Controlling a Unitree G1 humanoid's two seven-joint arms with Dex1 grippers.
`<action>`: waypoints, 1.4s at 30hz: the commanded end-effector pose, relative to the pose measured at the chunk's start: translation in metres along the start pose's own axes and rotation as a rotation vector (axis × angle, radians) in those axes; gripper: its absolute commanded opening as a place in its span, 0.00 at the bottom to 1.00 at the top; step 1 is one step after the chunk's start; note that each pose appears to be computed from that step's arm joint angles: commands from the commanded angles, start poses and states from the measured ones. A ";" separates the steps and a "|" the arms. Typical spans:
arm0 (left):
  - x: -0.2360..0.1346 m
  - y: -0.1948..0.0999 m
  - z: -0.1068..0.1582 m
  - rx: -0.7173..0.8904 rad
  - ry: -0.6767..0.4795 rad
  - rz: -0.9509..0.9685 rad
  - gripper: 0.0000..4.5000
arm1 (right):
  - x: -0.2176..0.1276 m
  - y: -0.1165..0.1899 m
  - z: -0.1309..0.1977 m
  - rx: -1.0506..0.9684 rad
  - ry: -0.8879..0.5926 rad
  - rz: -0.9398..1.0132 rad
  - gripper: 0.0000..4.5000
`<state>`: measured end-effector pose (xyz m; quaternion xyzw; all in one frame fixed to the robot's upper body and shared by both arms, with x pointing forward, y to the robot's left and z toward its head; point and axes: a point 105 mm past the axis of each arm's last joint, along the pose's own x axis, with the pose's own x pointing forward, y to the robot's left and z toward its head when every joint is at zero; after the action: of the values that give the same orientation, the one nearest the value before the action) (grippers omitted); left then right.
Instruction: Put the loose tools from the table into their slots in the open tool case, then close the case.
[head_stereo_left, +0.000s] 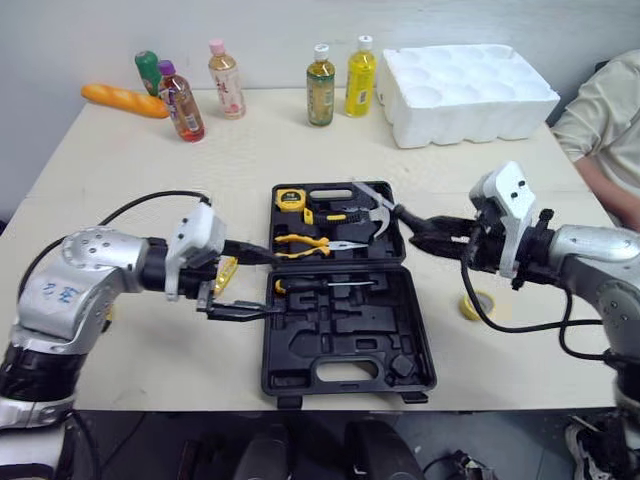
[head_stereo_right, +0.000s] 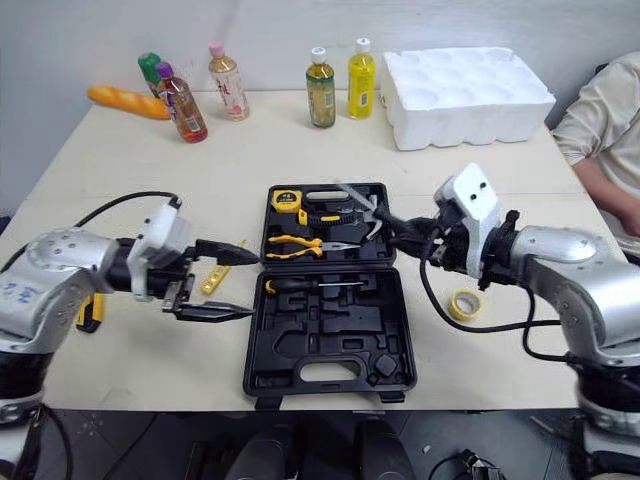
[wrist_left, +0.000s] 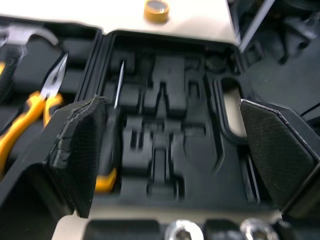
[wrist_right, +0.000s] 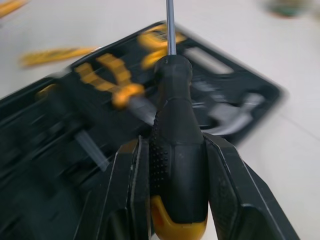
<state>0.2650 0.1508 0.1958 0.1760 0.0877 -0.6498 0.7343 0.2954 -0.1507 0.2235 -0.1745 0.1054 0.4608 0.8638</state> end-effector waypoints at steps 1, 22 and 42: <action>-0.007 -0.005 -0.008 0.062 0.064 0.002 1.00 | 0.000 0.022 0.007 -0.126 0.031 0.239 0.24; 0.013 -0.003 -0.009 0.133 0.048 -0.009 1.00 | 0.044 0.022 -0.038 -0.368 0.371 0.412 0.24; 0.021 -0.002 -0.008 0.145 0.035 -0.013 1.00 | 0.058 0.031 -0.041 -0.352 0.388 0.411 0.24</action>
<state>0.2675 0.1380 0.1719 0.2223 0.0741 -0.6555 0.7180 0.3014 -0.1104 0.1543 -0.3662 0.2311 0.5938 0.6782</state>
